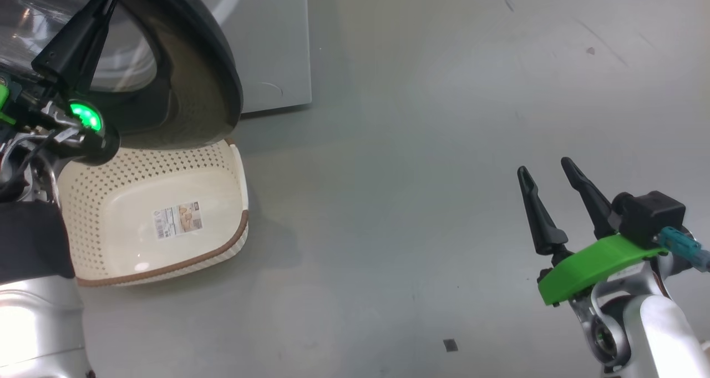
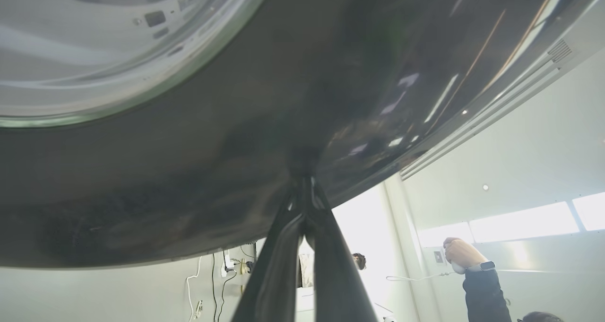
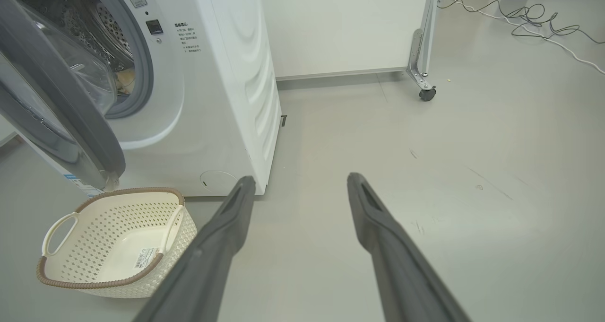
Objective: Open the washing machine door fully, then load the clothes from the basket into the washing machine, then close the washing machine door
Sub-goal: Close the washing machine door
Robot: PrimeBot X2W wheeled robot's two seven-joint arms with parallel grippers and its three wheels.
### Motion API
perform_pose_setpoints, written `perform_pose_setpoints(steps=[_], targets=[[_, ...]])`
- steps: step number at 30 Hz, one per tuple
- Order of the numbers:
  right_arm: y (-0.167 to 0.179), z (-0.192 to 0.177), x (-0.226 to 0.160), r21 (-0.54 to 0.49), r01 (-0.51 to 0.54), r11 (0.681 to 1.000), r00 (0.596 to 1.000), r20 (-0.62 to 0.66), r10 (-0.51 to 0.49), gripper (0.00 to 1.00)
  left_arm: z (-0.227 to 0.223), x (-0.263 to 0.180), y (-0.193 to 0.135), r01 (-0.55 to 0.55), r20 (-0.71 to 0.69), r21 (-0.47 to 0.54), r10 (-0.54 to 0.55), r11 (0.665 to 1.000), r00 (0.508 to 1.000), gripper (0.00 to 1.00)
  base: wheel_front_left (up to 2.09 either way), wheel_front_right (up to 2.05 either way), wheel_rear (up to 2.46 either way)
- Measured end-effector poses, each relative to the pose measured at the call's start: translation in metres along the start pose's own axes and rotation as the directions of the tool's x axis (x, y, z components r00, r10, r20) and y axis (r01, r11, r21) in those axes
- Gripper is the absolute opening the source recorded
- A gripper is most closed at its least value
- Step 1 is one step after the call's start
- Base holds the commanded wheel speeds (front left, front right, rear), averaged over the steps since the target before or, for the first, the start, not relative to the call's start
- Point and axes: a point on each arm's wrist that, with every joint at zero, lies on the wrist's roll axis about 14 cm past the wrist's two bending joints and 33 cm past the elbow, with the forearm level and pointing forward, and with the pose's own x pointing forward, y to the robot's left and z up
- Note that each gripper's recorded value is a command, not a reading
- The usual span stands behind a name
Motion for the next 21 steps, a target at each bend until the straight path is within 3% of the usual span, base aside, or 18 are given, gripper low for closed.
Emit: perform_pose_setpoints(steps=[13,21], targets=[[-0.015,0.003,-0.006,0.012,0.046,0.999,0.999,0.023,-0.046,1.0,-0.006,0.013,0.007,0.002,-0.013,-0.028,-0.003,1.0,1.0,0.0,0.0,0.0,0.0],[-0.013,0.004,-0.002,0.024,0.039,0.999,0.999,0.03,-0.04,1.0,-0.001,-0.011,-0.002,-0.007,0.016,0.054,0.006,0.999,1.0,0.0,0.0,0.0,0.0]])
